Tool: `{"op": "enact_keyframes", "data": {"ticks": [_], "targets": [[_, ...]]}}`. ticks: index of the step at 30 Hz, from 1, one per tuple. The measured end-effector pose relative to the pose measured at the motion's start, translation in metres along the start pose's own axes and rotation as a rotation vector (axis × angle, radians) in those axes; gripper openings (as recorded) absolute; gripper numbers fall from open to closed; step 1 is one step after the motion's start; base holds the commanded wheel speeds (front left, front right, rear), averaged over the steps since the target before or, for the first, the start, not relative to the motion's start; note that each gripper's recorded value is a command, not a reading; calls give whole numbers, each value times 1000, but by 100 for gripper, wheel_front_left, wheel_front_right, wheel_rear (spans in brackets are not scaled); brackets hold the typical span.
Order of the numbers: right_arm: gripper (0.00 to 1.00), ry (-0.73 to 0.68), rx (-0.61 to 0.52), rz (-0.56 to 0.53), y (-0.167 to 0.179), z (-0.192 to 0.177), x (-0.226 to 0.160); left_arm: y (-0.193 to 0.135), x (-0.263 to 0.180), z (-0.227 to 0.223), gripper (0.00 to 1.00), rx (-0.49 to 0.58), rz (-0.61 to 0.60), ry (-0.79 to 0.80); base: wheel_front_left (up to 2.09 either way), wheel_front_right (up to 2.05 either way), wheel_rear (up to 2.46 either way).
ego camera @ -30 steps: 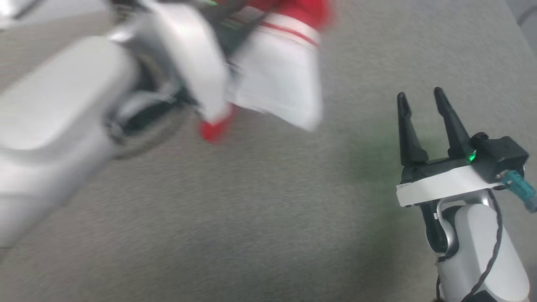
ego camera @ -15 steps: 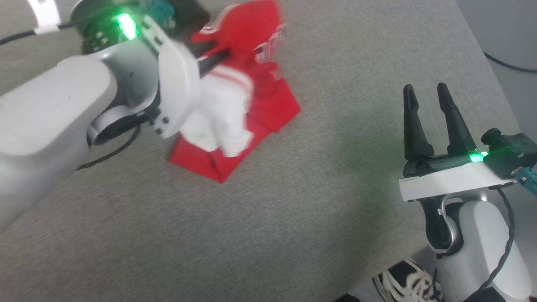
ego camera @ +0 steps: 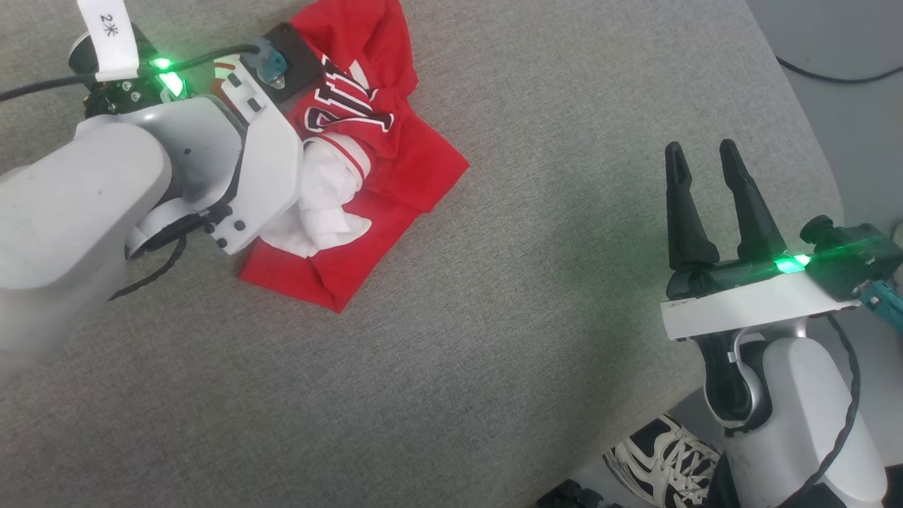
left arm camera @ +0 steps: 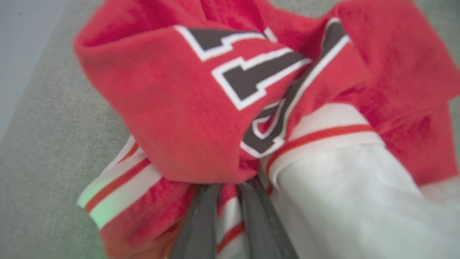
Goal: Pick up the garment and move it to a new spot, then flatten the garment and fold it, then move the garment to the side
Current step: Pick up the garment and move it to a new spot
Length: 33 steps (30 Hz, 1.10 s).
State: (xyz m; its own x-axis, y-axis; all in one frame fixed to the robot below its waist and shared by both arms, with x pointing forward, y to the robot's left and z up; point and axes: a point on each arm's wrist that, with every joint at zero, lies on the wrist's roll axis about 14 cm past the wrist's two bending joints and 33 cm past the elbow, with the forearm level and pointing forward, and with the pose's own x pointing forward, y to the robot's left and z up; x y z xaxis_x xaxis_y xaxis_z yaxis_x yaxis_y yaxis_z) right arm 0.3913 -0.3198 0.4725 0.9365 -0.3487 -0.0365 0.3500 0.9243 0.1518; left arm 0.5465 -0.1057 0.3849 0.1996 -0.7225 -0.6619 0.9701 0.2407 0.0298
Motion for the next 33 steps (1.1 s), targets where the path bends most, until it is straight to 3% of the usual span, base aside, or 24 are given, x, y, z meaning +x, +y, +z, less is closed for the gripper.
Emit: {"op": "enact_keyframes", "data": {"ticks": [3,4,5,18,23,33], "targets": [[100,0,-7,13,4,-1,2,2,-3,-1,41,-26,5,-20,0,0,0],[100,-2,-9,20,6,-1,3,4,-5,-1,79,-34,11,-28,0,0,0],[100,-5,-13,28,9,0,4,5,-7,0,100,-43,17,-41,0,0,0],[100,-45,-76,190,62,5,15,20,-94,45,100,-249,148,-415,0,0,0],[100,-54,-91,255,86,6,13,21,-131,6,100,-351,275,-472,0,0,0],[100,-40,-144,356,116,-3,4,-8,-196,-107,100,-725,545,-493,0,0,0]]}}
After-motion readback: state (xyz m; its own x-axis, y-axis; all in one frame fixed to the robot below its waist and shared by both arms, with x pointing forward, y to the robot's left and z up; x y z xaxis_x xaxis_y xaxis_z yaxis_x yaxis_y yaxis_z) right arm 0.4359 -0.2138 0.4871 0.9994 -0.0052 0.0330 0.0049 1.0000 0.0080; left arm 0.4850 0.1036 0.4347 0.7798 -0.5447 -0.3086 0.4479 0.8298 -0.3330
